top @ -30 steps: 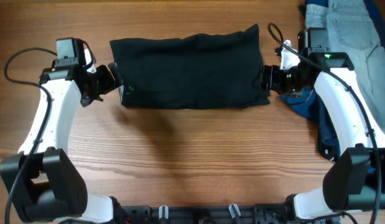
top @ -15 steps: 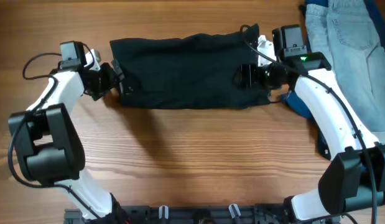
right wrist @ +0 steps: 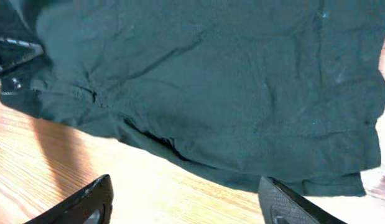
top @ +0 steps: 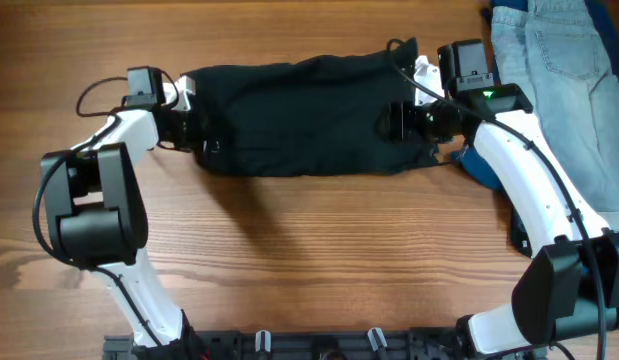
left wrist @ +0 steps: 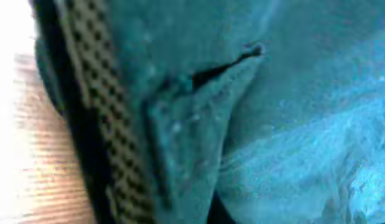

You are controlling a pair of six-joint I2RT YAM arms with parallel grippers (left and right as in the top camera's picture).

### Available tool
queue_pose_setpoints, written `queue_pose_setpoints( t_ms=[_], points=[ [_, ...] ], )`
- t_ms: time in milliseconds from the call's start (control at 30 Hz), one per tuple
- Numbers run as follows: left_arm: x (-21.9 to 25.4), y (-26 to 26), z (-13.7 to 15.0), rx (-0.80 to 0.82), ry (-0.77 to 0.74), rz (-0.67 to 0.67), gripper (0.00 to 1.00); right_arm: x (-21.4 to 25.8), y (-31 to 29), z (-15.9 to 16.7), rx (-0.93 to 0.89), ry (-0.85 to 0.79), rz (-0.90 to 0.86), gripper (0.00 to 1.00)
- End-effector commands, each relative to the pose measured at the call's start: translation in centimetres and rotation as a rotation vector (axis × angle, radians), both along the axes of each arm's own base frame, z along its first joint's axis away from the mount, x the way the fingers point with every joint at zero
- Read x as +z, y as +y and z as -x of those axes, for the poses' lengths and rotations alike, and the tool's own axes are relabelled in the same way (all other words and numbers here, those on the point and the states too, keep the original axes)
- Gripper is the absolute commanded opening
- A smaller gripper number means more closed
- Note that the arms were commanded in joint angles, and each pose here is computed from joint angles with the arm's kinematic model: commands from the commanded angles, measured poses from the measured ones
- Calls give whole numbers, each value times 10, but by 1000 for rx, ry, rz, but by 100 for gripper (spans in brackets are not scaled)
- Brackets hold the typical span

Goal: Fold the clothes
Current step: 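Grasp both ends of the folded black shorts with both grippers, then fold the left end over toward the right gripper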

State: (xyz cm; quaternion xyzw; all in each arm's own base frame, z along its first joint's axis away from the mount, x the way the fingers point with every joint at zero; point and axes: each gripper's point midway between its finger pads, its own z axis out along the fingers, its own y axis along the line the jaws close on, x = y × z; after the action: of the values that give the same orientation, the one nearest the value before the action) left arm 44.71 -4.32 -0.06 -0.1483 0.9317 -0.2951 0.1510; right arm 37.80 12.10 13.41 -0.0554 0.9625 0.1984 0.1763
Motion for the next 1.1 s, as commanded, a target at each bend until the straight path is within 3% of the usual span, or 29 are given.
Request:
queue_pose_setpoints(
  t_ms=[0,33,100,133,300,500,633,700,800,1067],
  points=[
    [-18,18,27,46,124,-2,4,1,-2,-6,-21,-26,6,66],
    [-12,24,31,59,133,-3,4,3,-1,-9,-21,-41,3,60],
    [6,37,40,56,127,-30,4,7,0,-18,-49,-69,-17,10],
    [17,44,46,61,130,-59,4,7,1,-22,-68,-72,-28,4],
    [72,69,68,109,103,-221,4,-24,22,-42,-69,-24,-144,4],
    [103,79,69,144,31,-243,4,-112,38,-39,-54,176,-210,4],
    [115,75,66,139,5,-217,4,-138,49,-33,-51,234,-221,4],
    [134,56,55,129,-42,-128,4,-150,49,-31,-90,259,-177,4],
    [144,22,45,68,-94,-109,4,-162,50,-28,-93,281,-169,4],
    [172,-129,30,-230,-331,-56,4,-168,49,-25,-94,297,-160,4]
  ],
)
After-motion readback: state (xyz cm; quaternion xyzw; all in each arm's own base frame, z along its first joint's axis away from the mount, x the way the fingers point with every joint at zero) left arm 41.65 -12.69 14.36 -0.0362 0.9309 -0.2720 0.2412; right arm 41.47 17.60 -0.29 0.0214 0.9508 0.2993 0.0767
